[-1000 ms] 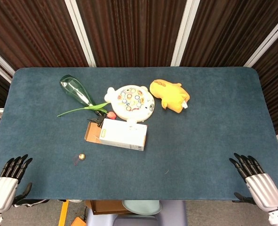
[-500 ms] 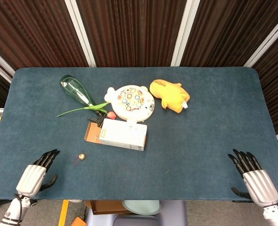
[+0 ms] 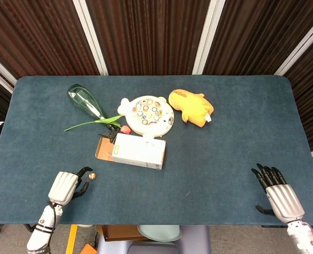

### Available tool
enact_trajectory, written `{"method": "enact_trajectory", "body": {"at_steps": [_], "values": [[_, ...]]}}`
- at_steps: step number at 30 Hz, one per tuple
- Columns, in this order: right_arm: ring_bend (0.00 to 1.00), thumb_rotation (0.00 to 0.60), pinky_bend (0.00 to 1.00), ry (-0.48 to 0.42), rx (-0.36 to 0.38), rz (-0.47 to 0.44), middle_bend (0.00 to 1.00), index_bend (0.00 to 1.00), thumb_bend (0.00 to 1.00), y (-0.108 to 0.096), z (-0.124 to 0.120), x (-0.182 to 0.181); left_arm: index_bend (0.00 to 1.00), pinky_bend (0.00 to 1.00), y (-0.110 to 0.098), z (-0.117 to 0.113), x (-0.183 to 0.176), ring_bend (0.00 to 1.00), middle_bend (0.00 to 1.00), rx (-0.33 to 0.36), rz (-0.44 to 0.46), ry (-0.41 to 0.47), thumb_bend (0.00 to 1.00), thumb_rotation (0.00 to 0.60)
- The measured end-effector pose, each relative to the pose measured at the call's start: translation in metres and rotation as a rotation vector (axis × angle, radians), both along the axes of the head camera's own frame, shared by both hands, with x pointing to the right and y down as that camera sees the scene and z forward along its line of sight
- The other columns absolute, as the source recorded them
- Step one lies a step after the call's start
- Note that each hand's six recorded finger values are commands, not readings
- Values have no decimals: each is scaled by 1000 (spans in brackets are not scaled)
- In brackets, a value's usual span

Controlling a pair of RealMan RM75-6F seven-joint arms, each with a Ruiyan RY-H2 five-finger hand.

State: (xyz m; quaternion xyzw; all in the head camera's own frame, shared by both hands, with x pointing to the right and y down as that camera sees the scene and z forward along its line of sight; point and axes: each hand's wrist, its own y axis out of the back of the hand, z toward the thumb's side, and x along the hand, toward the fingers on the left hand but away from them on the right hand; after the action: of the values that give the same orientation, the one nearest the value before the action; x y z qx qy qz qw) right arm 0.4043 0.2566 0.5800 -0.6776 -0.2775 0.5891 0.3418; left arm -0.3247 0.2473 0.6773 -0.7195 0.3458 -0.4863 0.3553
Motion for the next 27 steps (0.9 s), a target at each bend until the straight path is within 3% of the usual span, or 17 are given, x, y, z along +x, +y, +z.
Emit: {"method": "enact_trajectory", "body": {"at_steps": [15, 27], "values": [[0, 600, 0, -1, -5, -3, 0, 0, 241, 0, -3, 2, 471, 1000, -3, 30, 0, 1000, 1000, -3, -23, -81, 411, 600], [0, 600, 0, 5, -7, 1, 0, 0, 241, 0, -1, 3, 527, 1000, -4, 43, -1, 1000, 1000, -1, -35, -83, 408, 600]]}}
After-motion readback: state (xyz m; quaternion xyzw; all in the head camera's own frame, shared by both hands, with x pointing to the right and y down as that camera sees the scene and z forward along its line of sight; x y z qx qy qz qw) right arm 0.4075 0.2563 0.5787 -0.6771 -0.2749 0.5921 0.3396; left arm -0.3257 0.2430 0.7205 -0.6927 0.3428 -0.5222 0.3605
